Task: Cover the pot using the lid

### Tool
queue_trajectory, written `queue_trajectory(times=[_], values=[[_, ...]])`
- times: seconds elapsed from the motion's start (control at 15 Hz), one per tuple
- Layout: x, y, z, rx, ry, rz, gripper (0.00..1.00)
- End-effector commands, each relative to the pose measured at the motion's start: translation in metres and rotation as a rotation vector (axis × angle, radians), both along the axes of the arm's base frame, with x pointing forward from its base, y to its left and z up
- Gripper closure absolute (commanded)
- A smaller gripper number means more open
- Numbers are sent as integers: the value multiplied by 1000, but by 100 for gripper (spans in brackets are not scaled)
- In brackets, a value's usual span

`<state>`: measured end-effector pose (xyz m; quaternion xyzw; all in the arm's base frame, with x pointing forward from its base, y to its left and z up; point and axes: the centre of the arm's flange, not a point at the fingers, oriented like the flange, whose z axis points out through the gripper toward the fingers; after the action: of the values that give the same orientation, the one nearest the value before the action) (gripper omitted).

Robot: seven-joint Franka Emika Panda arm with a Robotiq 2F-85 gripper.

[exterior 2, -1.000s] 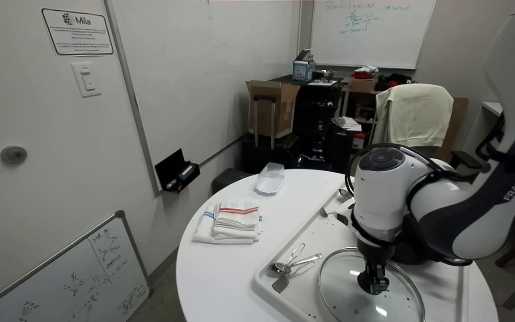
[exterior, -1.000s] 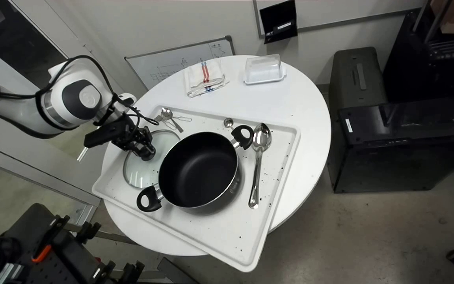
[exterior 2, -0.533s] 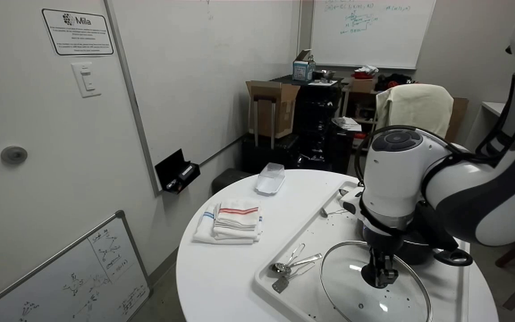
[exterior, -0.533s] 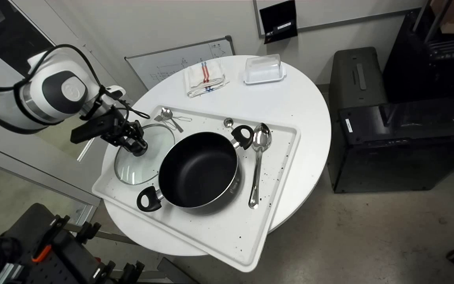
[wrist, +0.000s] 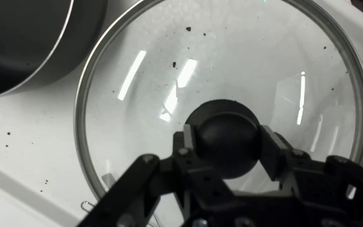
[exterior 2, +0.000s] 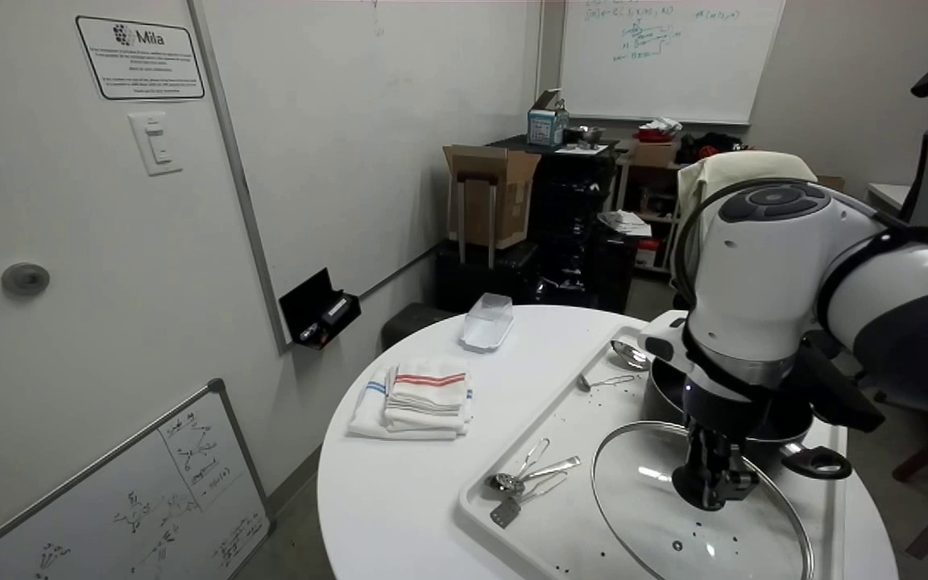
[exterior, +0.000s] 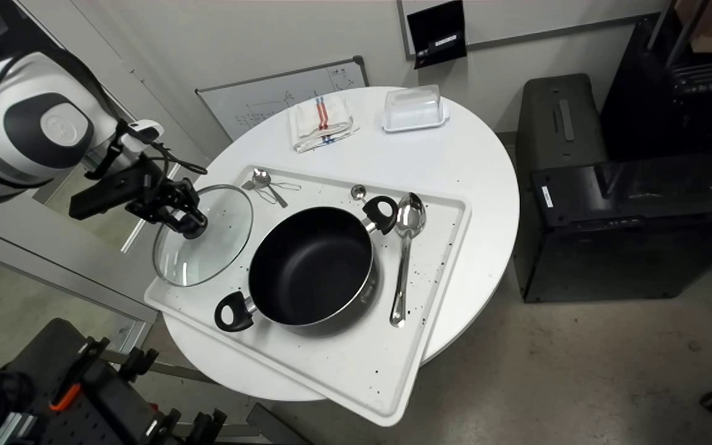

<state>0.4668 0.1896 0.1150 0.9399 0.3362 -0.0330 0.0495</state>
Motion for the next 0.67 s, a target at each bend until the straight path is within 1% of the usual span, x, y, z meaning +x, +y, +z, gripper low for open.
queue_trajectory(times=[0.0, 0.33, 0.6], values=[[-19, -10, 38, 9, -14, 3, 75], [-27, -35, 55, -4, -18, -50, 75], [-25, -72, 61, -9, -19, -142, 75]])
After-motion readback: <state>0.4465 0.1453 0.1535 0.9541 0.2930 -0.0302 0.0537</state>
